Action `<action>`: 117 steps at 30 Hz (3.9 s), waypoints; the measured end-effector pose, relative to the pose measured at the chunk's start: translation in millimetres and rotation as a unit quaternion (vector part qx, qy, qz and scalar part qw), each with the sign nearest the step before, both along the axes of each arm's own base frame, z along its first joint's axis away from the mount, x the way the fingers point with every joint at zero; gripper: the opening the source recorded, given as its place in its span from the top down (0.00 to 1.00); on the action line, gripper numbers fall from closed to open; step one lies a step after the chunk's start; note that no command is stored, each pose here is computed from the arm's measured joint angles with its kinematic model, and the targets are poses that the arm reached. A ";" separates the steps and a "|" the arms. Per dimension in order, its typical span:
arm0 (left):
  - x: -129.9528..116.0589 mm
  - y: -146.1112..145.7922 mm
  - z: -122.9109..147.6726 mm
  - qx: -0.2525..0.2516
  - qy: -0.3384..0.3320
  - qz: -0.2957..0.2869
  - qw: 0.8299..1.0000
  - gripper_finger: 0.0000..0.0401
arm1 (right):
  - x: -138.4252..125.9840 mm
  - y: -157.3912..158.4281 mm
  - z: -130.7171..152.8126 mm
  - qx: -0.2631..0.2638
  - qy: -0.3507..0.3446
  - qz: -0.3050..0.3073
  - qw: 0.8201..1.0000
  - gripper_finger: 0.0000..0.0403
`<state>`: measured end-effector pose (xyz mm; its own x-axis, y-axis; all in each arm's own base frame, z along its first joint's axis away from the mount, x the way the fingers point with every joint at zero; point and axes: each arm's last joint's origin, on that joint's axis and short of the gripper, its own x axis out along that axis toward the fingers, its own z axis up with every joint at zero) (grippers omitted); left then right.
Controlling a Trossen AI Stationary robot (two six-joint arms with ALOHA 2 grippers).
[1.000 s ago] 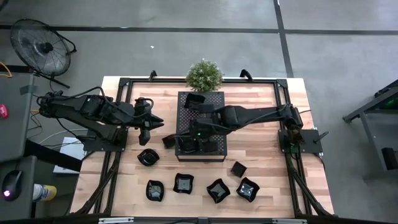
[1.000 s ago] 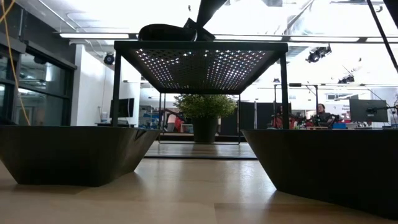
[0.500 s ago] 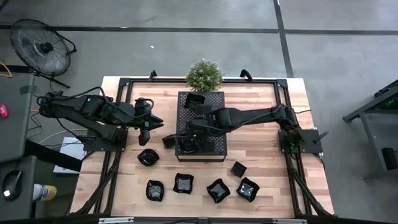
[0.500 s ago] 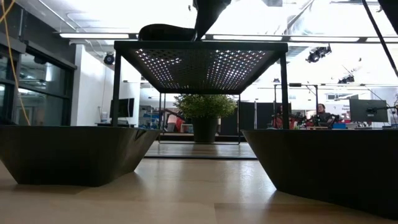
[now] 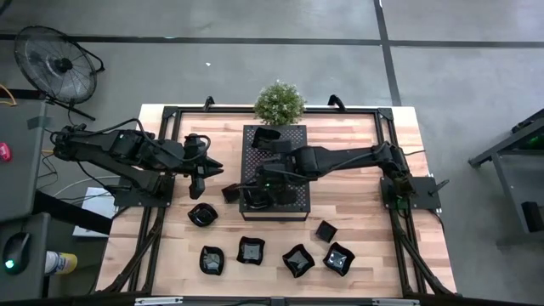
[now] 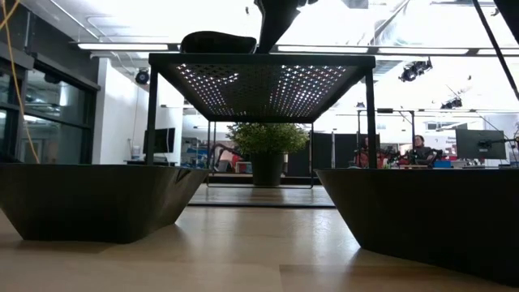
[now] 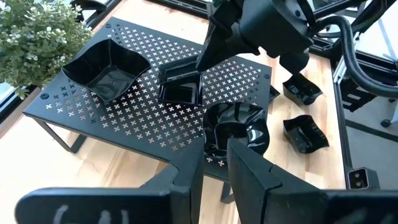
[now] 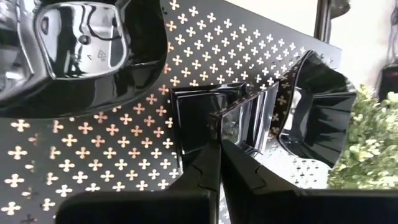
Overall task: Pick & Place Mini shaped plates
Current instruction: Stack the square plate on top of the square plates on the shelf
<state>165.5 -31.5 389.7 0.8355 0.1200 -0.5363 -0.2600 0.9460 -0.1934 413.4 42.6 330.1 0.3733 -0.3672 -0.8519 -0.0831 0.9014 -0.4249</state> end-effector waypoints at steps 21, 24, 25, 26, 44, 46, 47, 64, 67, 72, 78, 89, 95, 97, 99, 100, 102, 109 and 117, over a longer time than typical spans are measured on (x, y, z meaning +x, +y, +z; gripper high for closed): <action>0.0 0.0 0.0 0.005 0.001 -0.004 1.000 0.83 | 6.7 16.5 -13.9 -0.049 0.002 -0.010 0.999 1.00; 0.0 0.0 0.0 0.006 0.001 -0.004 1.000 0.83 | 6.7 14.7 -13.8 -0.055 0.000 -0.018 0.998 1.00; 0.0 0.0 -0.1 0.006 0.001 -0.004 1.000 0.83 | 6.4 14.4 -13.9 -0.054 0.002 -0.019 0.998 1.00; 0.1 0.0 -0.1 0.006 0.001 -0.004 1.000 0.83 | 5.8 14.3 -14.1 -0.054 0.004 -0.021 0.998 1.00; 0.0 0.0 0.0 0.009 0.001 -0.006 1.000 0.83 | 8.5 20.1 -22.6 -0.052 0.017 -0.014 0.998 1.00; 0.0 0.0 -0.1 0.009 0.001 -0.006 1.000 0.83 | 8.5 20.1 -22.5 -0.051 0.017 -0.013 0.998 1.00; 0.1 0.0 -0.1 0.009 0.001 -0.006 1.000 0.83 | 8.5 20.1 -22.5 -0.051 0.018 -0.013 0.998 1.00; 0.1 0.0 -0.1 0.009 0.001 -0.006 1.000 0.83 | 8.6 20.8 -23.1 -0.030 0.022 -0.005 0.999 1.00; 0.0 0.0 -0.1 0.009 0.001 -0.006 1.000 0.83 | 8.8 19.9 -23.3 -0.030 0.024 -0.003 0.999 0.96; 0.0 0.0 -0.1 0.009 0.001 -0.006 1.000 0.83 | 9.0 18.9 -23.3 -0.032 0.024 -0.003 0.999 0.82; 0.1 0.0 0.0 0.009 0.001 -0.006 1.000 0.83 | 7.0 18.2 -19.0 -0.036 0.019 -0.003 0.999 0.72; -0.2 0.1 -0.3 0.010 0.003 -0.007 1.000 0.83 | -12.9 14.9 11.7 -0.013 -0.021 -0.037 0.999 0.72; -1.6 0.6 -2.2 0.009 0.014 -0.001 1.000 0.83 | -32.5 8.7 34.8 0.002 -0.049 -0.077 0.996 0.72; -1.9 0.8 -2.6 0.005 0.015 0.005 1.000 0.83 | -41.4 5.1 42.6 0.006 -0.052 -0.094 0.994 0.72; -3.0 1.2 -4.3 0.001 0.024 0.012 1.000 0.83 | -50.8 0.4 50.1 0.008 -0.056 -0.116 0.992 0.72; -3.1 1.3 -6.0 -0.001 0.029 0.015 0.999 0.83 | -55.9 -2.0 53.2 0.009 -0.055 -0.127 0.990 0.72; -2.3 1.3 -12.9 -0.001 0.041 0.022 0.999 0.83 | -66.1 -7.5 59.9 0.005 -0.054 -0.150 0.987 0.72; 6.0 14.6 -56.8 -0.048 0.109 0.059 0.991 0.83 | -88.2 -15.8 78.4 0.001 -0.078 -0.186 0.979 0.72; 12.1 45.9 -106.7 -0.128 0.165 0.088 0.974 0.83 | -95.3 -16.5 85.4 0.013 -0.097 -0.202 0.974 0.72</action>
